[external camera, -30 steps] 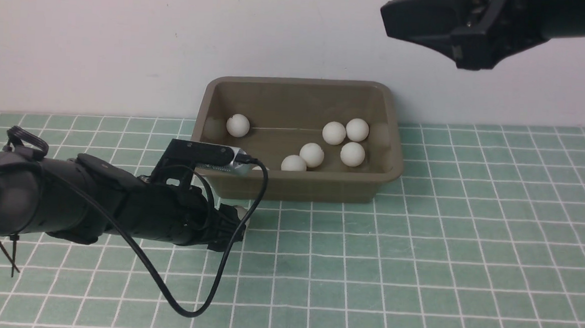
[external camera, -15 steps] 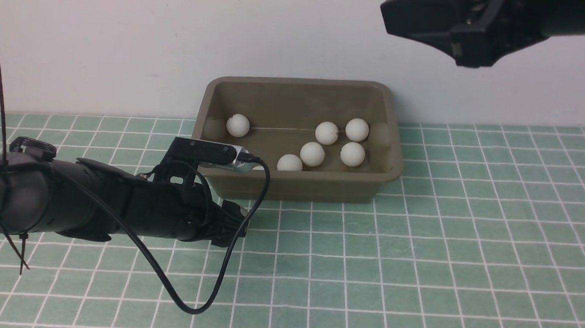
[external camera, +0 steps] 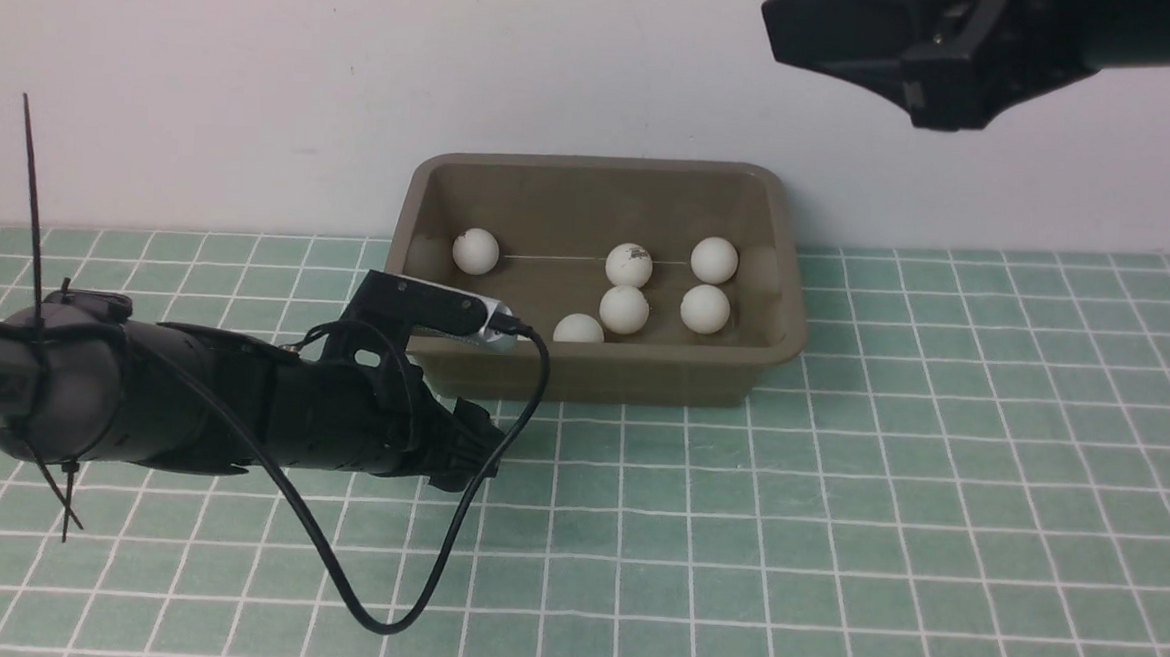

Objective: Put the table tennis balls in the box on the green coffee tablecloth.
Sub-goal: 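Reach for and grasp a ping pong ball on the table beside the basket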

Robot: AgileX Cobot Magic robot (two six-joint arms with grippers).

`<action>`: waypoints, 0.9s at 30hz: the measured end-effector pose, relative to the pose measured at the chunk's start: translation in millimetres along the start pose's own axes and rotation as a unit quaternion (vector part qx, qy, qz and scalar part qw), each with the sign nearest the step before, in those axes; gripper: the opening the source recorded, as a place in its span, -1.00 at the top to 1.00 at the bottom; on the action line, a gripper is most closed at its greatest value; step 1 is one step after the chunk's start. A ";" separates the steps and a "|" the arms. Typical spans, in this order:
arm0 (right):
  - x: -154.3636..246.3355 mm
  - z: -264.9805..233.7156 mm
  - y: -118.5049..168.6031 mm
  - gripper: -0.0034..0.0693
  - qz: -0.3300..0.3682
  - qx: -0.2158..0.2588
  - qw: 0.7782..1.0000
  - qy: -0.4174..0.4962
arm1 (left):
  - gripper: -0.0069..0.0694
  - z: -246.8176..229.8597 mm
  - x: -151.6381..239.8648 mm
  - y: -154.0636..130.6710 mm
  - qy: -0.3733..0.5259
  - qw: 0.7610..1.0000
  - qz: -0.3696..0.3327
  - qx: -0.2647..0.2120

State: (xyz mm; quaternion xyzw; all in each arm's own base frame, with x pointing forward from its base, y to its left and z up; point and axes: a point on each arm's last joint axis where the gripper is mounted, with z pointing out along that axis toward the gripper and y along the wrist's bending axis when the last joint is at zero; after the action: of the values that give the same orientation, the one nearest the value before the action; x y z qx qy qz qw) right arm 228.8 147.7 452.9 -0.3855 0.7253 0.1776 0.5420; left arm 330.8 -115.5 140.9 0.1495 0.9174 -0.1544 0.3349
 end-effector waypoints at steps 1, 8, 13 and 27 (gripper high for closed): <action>0.0 0.0 0.0 -0.31 0.000 0.000 1.000 0.000 | -0.42 0.3 0.2 -0.1 0.000 1.000 0.000 0.001; -0.4 0.0 -0.3 -0.31 -0.001 0.002 1.000 -0.002 | -0.42 8.5 2.9 0.6 0.009 1.000 0.002 0.007; -0.4 0.0 -0.3 -0.31 -0.008 0.002 1.000 -0.002 | -0.41 14.0 -1.2 1.3 0.006 1.000 0.003 0.009; -0.5 0.0 -0.4 -0.31 -0.011 0.002 1.000 -0.003 | -0.03 11.8 -8.3 -6.0 -0.008 0.999 0.008 0.046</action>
State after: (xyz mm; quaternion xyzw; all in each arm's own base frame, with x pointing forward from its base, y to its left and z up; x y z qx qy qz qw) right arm 229.2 147.6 453.5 -0.3915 0.7199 0.1713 0.5469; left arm 341.3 -126.9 138.9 0.1706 0.9054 -0.1951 0.3364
